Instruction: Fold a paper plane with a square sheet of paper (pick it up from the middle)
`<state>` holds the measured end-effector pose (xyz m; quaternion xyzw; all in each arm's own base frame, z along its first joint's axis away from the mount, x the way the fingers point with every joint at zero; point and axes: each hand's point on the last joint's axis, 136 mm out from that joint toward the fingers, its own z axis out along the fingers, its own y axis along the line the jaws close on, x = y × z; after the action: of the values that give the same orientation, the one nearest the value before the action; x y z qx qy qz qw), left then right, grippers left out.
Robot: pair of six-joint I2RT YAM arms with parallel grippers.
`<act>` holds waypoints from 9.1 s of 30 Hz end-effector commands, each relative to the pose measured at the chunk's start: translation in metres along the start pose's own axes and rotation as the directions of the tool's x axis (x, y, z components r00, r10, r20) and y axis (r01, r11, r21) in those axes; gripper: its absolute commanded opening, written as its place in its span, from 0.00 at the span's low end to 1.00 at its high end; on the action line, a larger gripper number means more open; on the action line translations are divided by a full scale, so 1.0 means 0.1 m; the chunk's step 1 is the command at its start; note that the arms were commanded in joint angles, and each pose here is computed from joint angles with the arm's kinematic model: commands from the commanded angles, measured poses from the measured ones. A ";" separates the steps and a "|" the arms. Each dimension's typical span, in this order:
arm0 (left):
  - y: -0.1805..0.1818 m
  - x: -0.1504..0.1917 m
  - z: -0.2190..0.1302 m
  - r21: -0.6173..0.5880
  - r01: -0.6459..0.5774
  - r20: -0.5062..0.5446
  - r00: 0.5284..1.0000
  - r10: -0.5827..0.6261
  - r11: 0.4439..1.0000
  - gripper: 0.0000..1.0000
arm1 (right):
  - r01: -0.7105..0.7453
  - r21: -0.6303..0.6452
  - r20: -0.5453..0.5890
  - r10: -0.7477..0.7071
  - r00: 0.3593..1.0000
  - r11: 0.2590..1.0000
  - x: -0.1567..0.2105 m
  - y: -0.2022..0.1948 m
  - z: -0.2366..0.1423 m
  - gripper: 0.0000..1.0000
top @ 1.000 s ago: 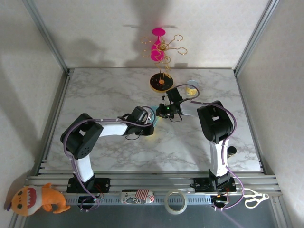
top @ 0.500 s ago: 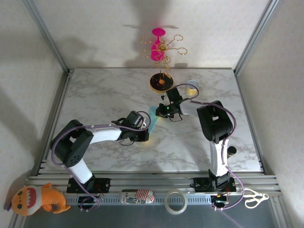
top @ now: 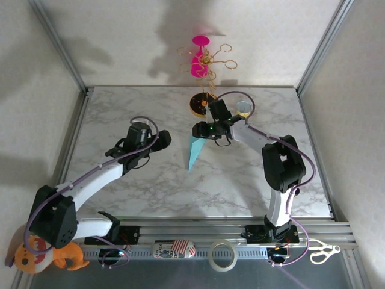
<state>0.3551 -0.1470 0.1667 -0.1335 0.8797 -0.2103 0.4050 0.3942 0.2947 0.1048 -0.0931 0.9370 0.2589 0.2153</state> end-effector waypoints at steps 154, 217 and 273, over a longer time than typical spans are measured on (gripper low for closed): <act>-0.10 0.94 0.91 0.228 0.323 -0.392 0.894 -0.217 0.919 0.00 | -0.233 -0.305 -0.067 0.223 0.973 0.923 0.70 0.26 0.56 0.30; -0.10 1.05 0.51 0.114 0.349 -0.390 0.877 -0.281 0.930 0.31 | -0.258 -0.295 -0.052 0.254 0.966 0.920 0.65 0.01 0.45 0.04; -0.39 1.54 0.87 0.057 0.077 -0.482 0.875 -0.040 0.995 0.45 | -0.277 -0.364 -0.076 0.269 0.960 0.889 0.54 0.23 0.30 0.03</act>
<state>0.3236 -0.2701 0.0360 -0.0911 0.9311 -0.3120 0.1654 0.3466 0.3199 0.0480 0.0082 0.8856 0.4446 0.1339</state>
